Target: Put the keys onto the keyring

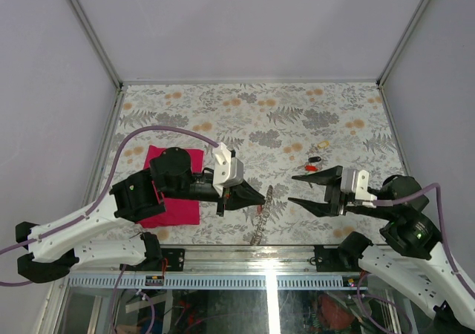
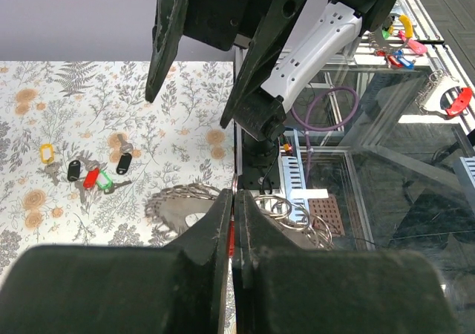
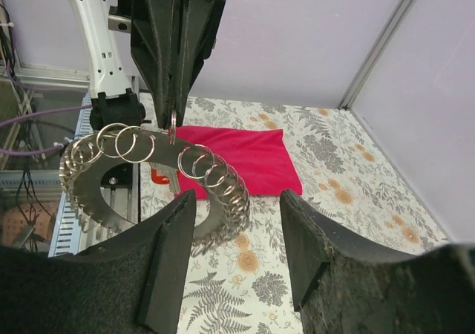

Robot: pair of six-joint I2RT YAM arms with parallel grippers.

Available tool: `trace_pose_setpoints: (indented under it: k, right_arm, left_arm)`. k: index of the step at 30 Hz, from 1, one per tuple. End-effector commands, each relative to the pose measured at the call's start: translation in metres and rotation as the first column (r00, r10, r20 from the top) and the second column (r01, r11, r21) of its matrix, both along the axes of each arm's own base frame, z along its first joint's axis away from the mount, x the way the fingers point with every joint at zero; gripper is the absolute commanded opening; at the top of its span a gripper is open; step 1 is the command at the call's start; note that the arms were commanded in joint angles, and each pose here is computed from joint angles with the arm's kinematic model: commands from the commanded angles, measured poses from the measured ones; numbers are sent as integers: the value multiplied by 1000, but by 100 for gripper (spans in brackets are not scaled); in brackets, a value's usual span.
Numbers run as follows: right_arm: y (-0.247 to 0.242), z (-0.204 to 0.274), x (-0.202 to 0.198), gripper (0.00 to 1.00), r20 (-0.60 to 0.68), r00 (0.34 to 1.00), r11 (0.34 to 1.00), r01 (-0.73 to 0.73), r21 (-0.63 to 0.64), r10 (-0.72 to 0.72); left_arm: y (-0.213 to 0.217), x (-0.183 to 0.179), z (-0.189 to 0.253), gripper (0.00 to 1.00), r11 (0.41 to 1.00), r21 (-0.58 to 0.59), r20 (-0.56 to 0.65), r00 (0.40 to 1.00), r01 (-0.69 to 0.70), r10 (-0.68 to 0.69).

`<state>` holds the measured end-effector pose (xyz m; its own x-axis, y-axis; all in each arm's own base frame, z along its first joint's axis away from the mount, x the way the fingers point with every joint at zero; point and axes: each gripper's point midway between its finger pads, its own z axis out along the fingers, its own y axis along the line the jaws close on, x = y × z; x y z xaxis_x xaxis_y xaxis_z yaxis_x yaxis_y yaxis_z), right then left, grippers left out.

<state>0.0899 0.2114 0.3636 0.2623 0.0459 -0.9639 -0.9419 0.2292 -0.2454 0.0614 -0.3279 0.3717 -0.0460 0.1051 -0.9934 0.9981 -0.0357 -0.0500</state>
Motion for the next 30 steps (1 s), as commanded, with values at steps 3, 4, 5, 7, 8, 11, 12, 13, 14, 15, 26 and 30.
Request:
trace_pose_setpoints:
  k: [3, 4, 5, 7, 8, 11, 12, 13, 14, 15, 26, 30]
  right_arm:
    - [6, 15, 0, 53, 29, 999, 999, -33, 1, 33]
    - [8, 14, -1, 52, 17, 999, 999, -47, -3, 47]
    - [9, 13, -3, 52, 6, 998, 998, -59, -9, 59]
    - [12, 9, -4, 51, -20, 997, 997, -74, -15, 74]
    - [13, 7, -4, 51, -35, 996, 997, -80, -12, 80]
    - [18, 6, 2, 51, -107, 992, 998, -68, 16, 70]
    - [19, 6, 7, 50, -148, 988, 999, -44, 23, 47]
    - [20, 5, 12, 49, -192, 981, 1000, -14, 27, 19]
    - [21, 5, 17, 48, -238, 971, 999, 9, 32, -2]
    - [22, 5, 19, 47, -281, 960, 999, 25, 42, -13]
    - [33, 4, 11, 48, -623, 778, 987, 26, 157, 79]
    - [34, -4, 11, 47, -668, 738, 983, 42, 181, 92]
  left_arm:
    - [-1, -1, 30, 0, 994, -110, 42, 999, 10, -5]
    - [-1, -2, 30, 0, 994, -108, 44, 999, 15, -11]
    - [-1, -3, 29, 0, 994, -106, 45, 999, 21, -16]
    - [0, -3, 29, 0, 994, -106, 46, 999, 23, -18]
    - [0, -4, 29, 0, 994, -105, 47, 999, 25, -20]
    - [1, -7, 29, 0, 994, -102, 57, 998, 44, -38]
    - [2, -8, 29, 0, 994, -102, 62, 997, 50, -44]
    - [2, -10, 29, 0, 993, -99, 67, 996, 63, -56]
    - [3, -12, 29, 0, 993, -97, 73, 995, 74, -67]
    - [4, -14, 28, 0, 992, -94, 77, 994, 83, -76]
    - [10, -22, 26, 0, 989, -70, 107, 986, 133, -125]
    - [8, -23, 24, 0, 988, -57, 103, 985, 143, -137]
